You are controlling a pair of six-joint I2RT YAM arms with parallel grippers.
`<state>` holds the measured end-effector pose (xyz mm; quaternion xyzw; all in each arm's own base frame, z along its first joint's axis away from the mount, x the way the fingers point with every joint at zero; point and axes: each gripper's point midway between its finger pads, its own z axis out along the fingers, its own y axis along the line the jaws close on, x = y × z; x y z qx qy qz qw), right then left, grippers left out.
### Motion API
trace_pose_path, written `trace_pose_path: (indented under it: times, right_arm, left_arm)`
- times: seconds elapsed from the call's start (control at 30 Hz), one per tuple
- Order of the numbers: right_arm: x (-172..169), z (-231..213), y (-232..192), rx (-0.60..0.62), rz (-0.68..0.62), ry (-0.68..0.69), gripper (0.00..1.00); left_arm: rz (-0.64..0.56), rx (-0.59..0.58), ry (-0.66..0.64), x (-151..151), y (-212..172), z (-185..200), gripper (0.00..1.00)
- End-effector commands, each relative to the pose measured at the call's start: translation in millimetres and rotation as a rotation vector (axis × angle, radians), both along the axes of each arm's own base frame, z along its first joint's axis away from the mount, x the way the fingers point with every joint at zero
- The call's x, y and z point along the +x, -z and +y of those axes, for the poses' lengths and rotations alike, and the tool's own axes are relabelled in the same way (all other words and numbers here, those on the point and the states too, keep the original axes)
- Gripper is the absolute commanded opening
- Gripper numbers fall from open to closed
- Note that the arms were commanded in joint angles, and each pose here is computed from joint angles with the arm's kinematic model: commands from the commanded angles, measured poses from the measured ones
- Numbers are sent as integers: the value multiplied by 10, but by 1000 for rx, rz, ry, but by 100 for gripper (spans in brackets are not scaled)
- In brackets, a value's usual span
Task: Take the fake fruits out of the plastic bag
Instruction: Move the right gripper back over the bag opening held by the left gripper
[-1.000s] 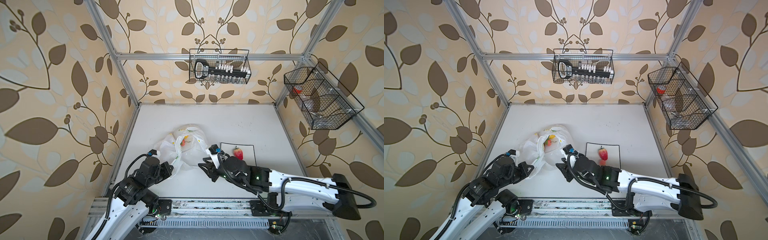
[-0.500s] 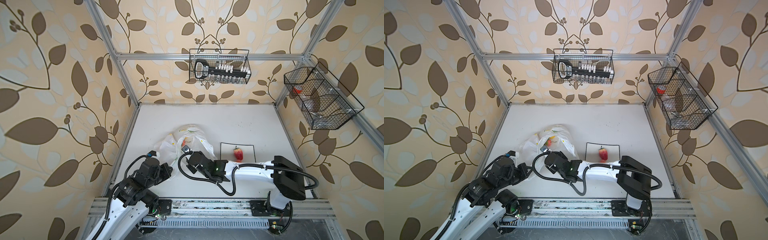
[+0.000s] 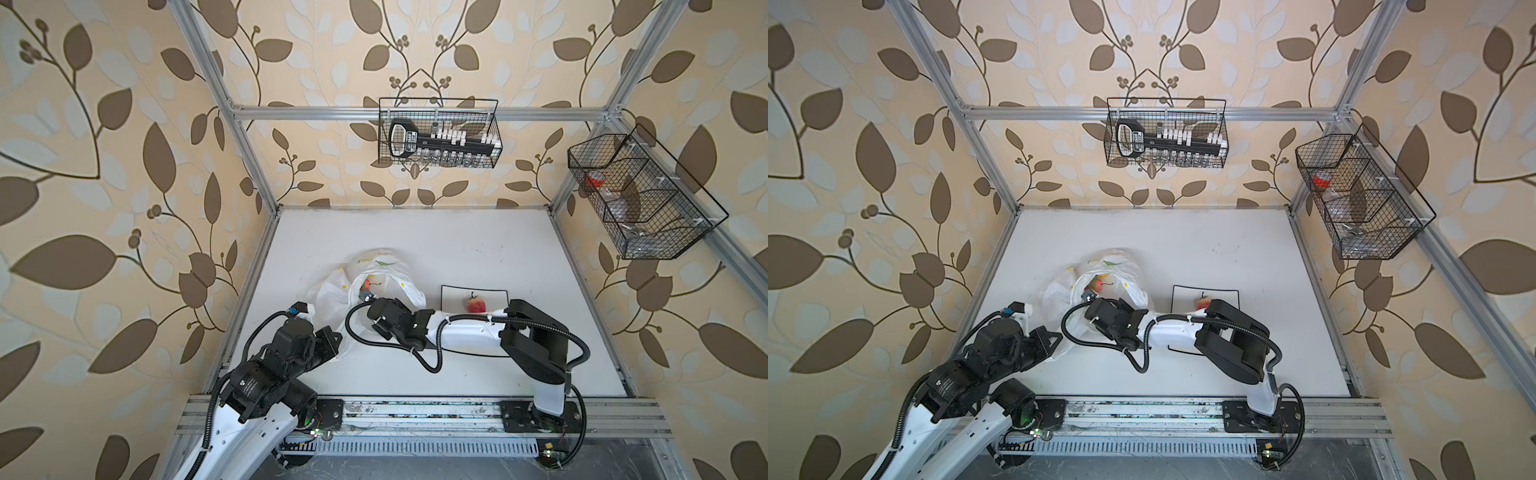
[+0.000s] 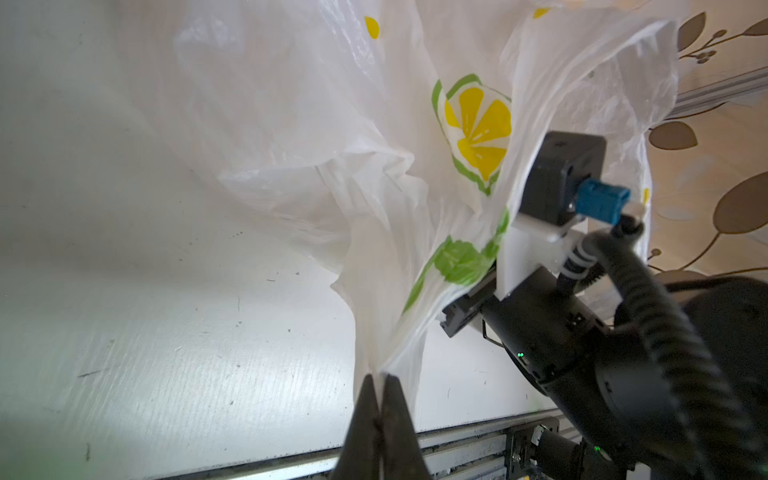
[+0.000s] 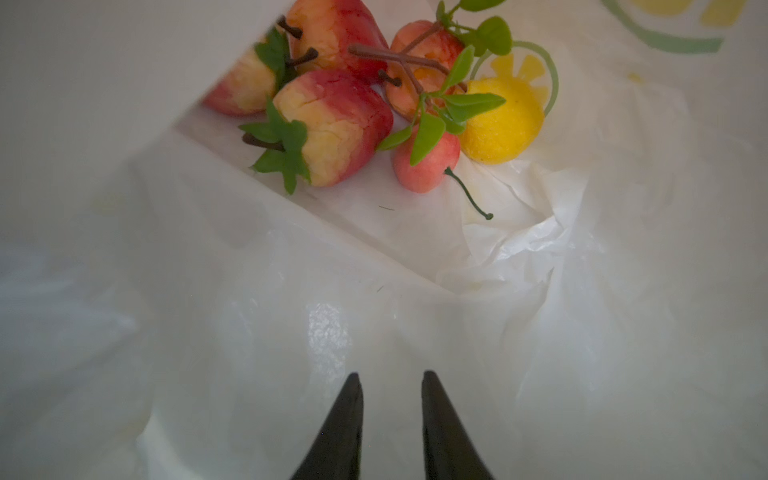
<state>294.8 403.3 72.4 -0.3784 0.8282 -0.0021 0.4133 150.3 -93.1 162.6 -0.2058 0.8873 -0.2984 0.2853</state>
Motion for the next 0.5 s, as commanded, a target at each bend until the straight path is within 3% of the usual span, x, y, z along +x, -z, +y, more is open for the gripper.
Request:
trace_pose_path:
  times: [0.0,0.3,0.47]
  right_arm:
    - [120,44,-1,76,84,79,29]
    - [322,194,-39,622,417,319,43]
    - [448,327,-18,832,556,442,44]
  left_arm:
    - [-63,-19,4,-9,-224,10,0]
    - [-12,-27,-3,-113,-104,36,0]
    - [20,-24,9,-122,-70,8,0]
